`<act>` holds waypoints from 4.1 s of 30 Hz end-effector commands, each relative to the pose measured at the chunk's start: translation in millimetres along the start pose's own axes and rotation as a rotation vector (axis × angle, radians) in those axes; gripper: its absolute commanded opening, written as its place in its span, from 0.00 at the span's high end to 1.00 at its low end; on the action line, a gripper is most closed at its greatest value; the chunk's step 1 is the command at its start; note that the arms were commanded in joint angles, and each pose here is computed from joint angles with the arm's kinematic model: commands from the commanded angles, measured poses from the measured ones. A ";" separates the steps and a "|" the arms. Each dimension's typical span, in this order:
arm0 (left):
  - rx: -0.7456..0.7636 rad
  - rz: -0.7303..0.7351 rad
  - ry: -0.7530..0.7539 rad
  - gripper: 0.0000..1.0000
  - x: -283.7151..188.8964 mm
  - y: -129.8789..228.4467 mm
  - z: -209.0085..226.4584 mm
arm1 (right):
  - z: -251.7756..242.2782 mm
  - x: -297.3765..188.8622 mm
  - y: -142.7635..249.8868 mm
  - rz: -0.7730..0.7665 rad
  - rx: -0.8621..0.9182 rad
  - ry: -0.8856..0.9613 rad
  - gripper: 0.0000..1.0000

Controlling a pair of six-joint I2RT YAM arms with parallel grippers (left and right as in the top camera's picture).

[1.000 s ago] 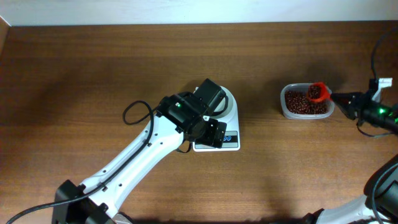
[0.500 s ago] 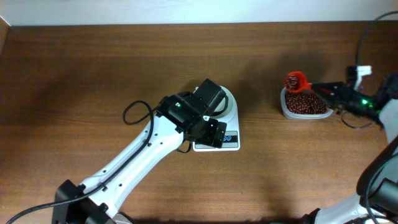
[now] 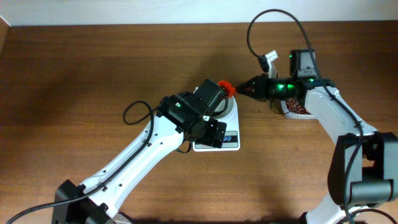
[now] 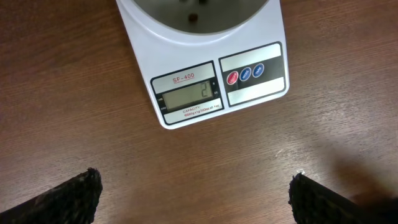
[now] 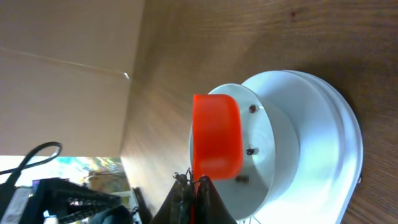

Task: Scoop item into bowl and weigh 50g on scale
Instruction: 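Carry the filled scoop over the bowl and tip beans in, then return the empty scoop to the bean container, then scoop beans again from the container with the right gripper, then carry the scoop over the bowl and pour beans in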

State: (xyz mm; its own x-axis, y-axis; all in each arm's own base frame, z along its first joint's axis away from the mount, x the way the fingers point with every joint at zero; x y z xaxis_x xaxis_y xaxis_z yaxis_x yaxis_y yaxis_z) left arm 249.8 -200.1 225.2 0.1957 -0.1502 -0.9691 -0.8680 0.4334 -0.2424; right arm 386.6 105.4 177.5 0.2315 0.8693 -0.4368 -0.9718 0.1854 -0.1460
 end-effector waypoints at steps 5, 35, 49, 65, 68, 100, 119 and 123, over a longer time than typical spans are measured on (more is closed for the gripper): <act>-0.014 0.009 -0.011 0.01 2.9 0.6 0.1 | 40.5 -9.0 5.0 -0.060 -0.132 0.032 0.96; -0.002 0.009 -0.009 0.01 2.9 1.5 -3.7 | 97.6 10.0 42.2 -0.093 -1.020 0.465 0.96; -0.002 0.009 -0.009 0.01 2.9 1.5 -3.7 | 8.9 -150.5 -12.1 -0.451 -0.047 0.353 0.96; -0.002 0.009 -0.009 0.01 2.9 1.5 -3.7 | -106.9 -134.6 3.6 -0.224 0.175 0.815 0.96; -0.002 0.009 -0.009 0.01 2.9 1.5 -3.7 | -106.3 -119.8 1.3 -0.191 0.179 0.665 0.96; -0.002 0.009 -0.009 0.01 2.9 1.5 -3.7 | -119.1 -235.2 18.2 -0.448 0.428 0.058 0.96; -0.002 0.009 -0.009 0.01 2.9 1.5 -3.7 | -105.3 -243.1 18.5 -0.462 0.405 -0.128 0.96; -0.002 0.009 -0.009 0.01 2.9 1.5 -3.7 | -94.9 -232.9 15.4 -0.428 0.362 -0.187 0.96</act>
State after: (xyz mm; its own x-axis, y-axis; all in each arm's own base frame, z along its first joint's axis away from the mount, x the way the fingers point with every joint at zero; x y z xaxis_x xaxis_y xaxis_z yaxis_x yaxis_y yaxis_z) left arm 247.8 -202.8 224.7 0.1948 -0.1491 -0.9695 -0.8631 0.4435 -0.2416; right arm 318.8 -148.2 190.9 0.6454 0.7051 -0.2939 -0.7250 0.6865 0.0551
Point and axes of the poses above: each gripper's point midway between its finger pads, its own x axis out along the fingers, its own z axis along the line the jaws close on, y = z × x, the point moved 8 cm from there along -x, back along the fingers, and after that the axes turned 12 degrees about x, right-handed, at the moved point
